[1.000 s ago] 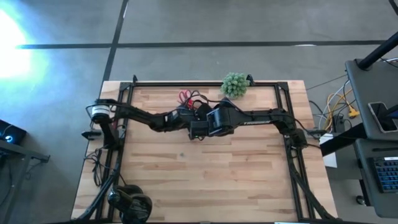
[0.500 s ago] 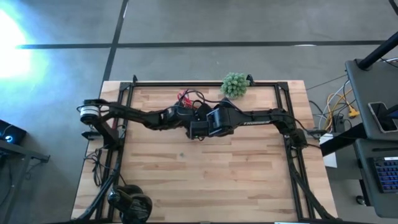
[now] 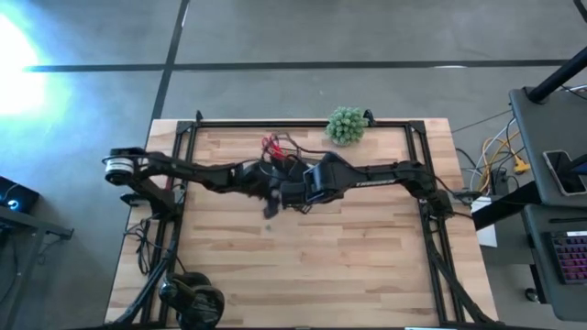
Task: Pick and place office supplies into organizer
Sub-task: Put the bottom blue binder clip into the desk organizer
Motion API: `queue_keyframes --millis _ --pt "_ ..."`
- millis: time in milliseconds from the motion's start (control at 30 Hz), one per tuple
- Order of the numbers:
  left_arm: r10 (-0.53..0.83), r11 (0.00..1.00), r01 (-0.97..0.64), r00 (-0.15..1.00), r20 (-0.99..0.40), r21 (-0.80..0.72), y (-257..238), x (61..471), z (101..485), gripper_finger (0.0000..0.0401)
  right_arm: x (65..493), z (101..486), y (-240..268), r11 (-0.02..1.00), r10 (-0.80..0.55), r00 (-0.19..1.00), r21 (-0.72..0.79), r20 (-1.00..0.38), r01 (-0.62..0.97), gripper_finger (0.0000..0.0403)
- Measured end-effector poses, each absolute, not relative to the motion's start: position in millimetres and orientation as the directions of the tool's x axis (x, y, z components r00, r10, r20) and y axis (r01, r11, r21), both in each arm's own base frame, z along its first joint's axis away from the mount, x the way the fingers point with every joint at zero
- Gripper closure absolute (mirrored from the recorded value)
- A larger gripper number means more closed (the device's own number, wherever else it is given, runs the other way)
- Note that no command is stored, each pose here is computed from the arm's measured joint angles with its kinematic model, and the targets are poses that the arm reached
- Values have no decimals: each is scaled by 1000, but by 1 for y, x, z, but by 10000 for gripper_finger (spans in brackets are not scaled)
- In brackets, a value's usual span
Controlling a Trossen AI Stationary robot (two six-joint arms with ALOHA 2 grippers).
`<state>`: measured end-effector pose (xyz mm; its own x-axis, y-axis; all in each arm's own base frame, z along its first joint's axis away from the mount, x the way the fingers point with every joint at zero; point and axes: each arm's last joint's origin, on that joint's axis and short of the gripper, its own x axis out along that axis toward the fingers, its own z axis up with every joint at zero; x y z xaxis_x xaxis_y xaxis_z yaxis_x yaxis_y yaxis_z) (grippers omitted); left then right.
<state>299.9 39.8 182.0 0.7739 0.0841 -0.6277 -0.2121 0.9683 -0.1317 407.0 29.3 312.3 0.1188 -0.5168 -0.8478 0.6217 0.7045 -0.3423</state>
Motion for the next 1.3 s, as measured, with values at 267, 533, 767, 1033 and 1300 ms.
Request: queue_keyframes --millis 267,533,767,1033,1300 --pt "-89 996 62 714 -695 -64 23 293 143 229 397 297 30 717 -513 52 -394 -857 575 216" --pt "-41 999 40 783 -621 -16 49 303 141 274 371 319 28 657 -517 88 -328 -852 679 216" --pt "-53 987 134 779 -625 84 54 312 136 281 348 323 28 605 -540 82 -319 -838 729 216" --pt "-19 988 112 767 -642 105 74 333 126 281 337 311 29 591 -539 42 -342 -842 730 216" --pt "-25 984 141 728 -685 114 86 341 123 281 336 306 31 599 -538 28 -359 -842 716 216"
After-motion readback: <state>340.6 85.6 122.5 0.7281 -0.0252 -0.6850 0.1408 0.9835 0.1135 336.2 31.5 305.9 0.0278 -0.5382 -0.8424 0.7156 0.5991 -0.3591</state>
